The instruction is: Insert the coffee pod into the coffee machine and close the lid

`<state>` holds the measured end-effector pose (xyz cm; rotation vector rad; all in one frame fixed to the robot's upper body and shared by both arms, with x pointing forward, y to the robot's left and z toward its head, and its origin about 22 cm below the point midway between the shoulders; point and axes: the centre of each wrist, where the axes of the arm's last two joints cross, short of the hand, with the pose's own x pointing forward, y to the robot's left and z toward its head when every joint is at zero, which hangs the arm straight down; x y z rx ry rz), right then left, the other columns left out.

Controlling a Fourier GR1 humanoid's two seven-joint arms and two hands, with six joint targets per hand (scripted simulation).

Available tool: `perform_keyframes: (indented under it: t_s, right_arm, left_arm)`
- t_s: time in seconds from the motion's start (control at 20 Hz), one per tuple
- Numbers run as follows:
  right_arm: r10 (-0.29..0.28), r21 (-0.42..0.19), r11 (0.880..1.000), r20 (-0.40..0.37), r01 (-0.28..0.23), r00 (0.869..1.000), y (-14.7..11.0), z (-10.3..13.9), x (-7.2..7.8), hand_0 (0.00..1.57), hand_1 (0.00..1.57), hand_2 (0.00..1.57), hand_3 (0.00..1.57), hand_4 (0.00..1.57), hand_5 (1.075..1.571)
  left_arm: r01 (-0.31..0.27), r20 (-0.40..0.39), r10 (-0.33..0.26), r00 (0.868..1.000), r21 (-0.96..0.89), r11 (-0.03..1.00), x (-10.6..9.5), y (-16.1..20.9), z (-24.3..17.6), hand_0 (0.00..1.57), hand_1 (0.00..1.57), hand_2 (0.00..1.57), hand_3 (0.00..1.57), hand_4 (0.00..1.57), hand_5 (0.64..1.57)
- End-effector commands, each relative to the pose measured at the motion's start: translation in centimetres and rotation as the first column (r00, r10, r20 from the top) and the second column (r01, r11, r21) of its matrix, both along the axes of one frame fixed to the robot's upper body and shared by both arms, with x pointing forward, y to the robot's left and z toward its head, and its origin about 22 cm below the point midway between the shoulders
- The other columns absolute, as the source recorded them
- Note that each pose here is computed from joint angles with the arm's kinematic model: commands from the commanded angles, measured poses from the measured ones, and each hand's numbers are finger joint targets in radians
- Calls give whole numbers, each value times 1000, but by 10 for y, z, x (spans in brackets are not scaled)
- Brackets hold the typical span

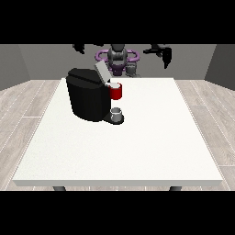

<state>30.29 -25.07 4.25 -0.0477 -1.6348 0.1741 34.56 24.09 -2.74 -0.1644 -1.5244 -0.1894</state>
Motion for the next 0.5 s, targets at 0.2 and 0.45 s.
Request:
perform_keyframes:
  t_s: [0.2,0.45]
  right_arm:
    - [-19,26,999,20,18,1000,0,-5,22,0,0,0,0,0,1571]
    - [-18,49,999,16,17,1000,-12,8,40,0,0,0,0,0,1571]
  left_arm:
    - [31,61,-29,998,-31,999,-20,-8,15,0,0,0,0,0,1571]
    - [-24,88,28,996,-42,999,-23,9,36,0,0,0,0,0,1571]
